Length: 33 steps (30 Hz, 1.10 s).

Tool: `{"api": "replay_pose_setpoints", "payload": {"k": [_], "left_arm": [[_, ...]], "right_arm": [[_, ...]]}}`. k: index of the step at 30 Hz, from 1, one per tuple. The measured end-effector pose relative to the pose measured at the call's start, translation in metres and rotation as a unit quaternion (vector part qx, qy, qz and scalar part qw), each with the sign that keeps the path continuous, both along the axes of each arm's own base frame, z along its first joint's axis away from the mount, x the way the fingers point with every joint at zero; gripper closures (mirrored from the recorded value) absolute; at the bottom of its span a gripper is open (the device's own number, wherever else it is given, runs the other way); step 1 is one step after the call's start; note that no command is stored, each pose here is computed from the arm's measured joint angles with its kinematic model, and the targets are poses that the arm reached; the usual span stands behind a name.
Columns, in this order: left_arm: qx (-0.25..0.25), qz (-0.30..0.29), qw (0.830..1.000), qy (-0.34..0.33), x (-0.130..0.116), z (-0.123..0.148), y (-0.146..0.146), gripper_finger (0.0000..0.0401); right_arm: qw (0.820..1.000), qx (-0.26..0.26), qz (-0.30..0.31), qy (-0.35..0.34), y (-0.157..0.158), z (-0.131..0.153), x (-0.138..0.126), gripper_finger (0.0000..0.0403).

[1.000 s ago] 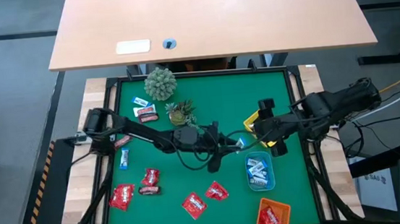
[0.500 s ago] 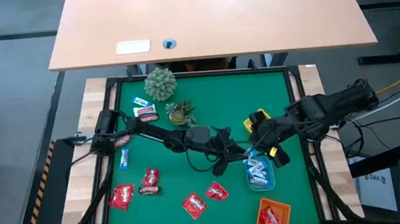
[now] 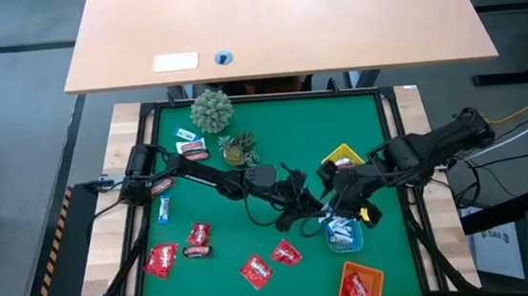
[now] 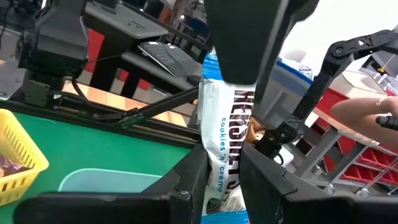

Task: Sort candy
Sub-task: Put the white chocolate into the blue bin

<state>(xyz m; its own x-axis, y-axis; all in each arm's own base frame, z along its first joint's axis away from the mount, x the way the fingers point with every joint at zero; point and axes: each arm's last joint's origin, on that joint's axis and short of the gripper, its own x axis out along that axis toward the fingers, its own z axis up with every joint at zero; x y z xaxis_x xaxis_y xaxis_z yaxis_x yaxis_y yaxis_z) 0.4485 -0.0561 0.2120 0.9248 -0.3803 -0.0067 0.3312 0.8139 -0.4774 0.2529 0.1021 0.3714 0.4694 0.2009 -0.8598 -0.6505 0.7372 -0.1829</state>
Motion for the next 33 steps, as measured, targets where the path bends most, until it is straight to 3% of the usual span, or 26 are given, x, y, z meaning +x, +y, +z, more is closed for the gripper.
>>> {"api": "replay_pose_setpoints", "payload": {"k": [7, 26, 33], "left_arm": [[-0.001, 0.0, 1.0, -0.004, 0.0, 0.001, 0.0, 0.0319], [-0.001, -0.01, 1.0, -0.006, 0.0, 0.001, -0.001, 0.0319], [0.0, -0.01, 1.0, -0.006, 0.0, 0.001, -0.001, 0.0319]], "right_arm": [[1.0, -0.019, 0.019, 0.012, 0.003, -0.009, 0.009, 0.0162], [0.999, -0.036, 0.018, 0.036, 0.001, -0.013, 0.007, 0.0367], [0.999, -0.036, 0.017, 0.037, 0.001, -0.013, 0.007, 0.0384]]}}
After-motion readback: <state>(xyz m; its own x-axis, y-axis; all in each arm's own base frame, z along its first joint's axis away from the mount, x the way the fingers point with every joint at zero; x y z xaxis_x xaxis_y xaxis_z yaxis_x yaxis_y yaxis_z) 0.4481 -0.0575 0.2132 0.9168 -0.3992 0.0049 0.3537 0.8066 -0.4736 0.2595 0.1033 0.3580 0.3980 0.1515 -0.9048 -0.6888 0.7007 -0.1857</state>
